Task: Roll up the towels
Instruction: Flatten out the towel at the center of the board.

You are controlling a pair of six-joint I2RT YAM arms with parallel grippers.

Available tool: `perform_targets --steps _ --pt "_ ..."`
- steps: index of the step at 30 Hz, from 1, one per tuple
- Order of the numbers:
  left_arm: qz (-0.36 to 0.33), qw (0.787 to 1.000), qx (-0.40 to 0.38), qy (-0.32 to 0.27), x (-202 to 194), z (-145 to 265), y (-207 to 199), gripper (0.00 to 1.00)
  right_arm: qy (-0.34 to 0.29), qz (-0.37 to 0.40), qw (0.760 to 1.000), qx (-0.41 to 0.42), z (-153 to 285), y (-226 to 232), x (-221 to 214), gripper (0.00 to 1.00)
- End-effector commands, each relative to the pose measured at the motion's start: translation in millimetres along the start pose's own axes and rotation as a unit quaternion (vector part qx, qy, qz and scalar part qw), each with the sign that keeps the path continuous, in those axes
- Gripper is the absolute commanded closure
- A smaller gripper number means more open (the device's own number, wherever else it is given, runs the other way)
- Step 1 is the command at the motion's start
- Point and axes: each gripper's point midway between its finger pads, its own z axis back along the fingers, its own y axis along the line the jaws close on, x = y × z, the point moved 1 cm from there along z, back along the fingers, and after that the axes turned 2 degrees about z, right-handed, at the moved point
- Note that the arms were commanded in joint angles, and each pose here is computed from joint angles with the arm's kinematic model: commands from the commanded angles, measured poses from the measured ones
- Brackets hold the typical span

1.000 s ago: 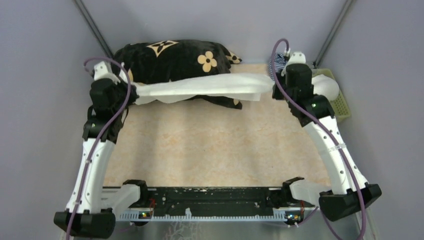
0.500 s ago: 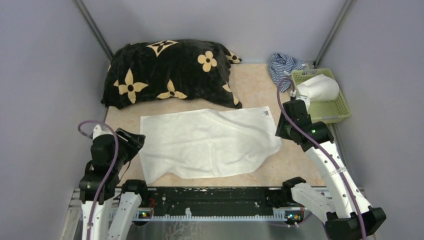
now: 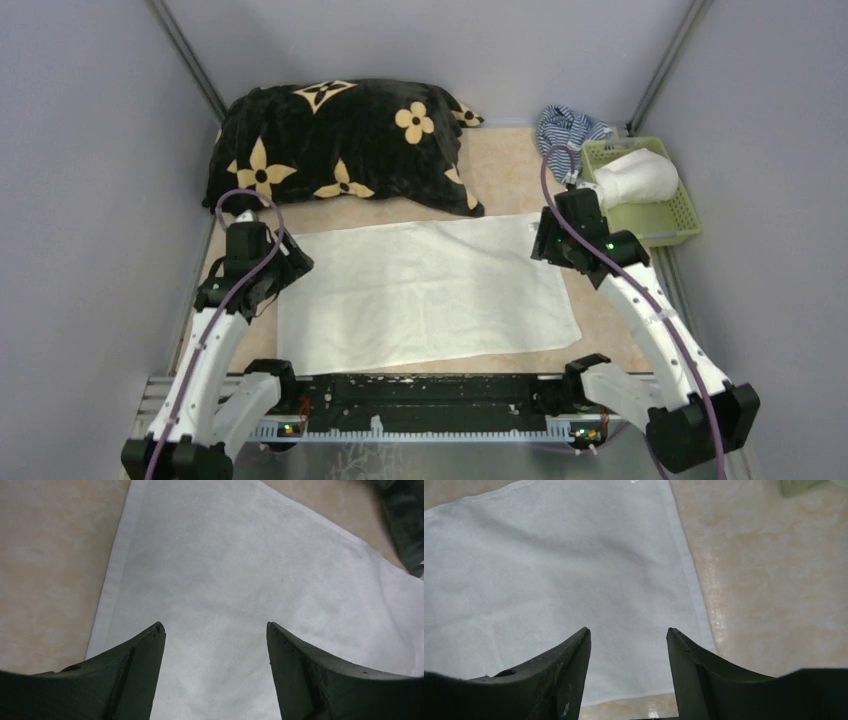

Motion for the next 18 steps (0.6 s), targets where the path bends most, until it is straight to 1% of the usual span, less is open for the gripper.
perform_targets --steps 1,6,8,11,14,18 --pt "-0.038 0.999 -0.019 -0.023 14.6 -40.4 -12.4 0.2 -0.019 0.004 0.999 0.047 -38.8 28.4 20.1 0.42" --pt "-0.073 0.996 0.027 -0.042 40.1 -85.7 -7.4 0.19 -0.031 -0.004 0.998 0.056 -79.9 36.7 50.2 0.42" --pt "-0.08 0.995 0.057 -0.033 49.3 -106.8 1.0 0.19 -0.025 -0.001 0.999 0.044 -98.2 31.4 58.8 0.42" --pt "-0.077 0.994 0.076 -0.011 61.4 -130.4 7.4 0.21 0.005 0.017 1.0 0.025 -121.7 27.3 61.1 0.43" --pt "-0.084 0.991 0.103 0.002 70.0 -151.6 20.9 0.26 0.014 0.024 0.999 0.033 -131.0 31.3 61.6 0.45" --pt "-0.107 0.988 0.115 0.011 84.1 -170.5 28.4 0.36 0.022 0.024 0.998 0.053 -136.5 37.1 54.2 0.46"
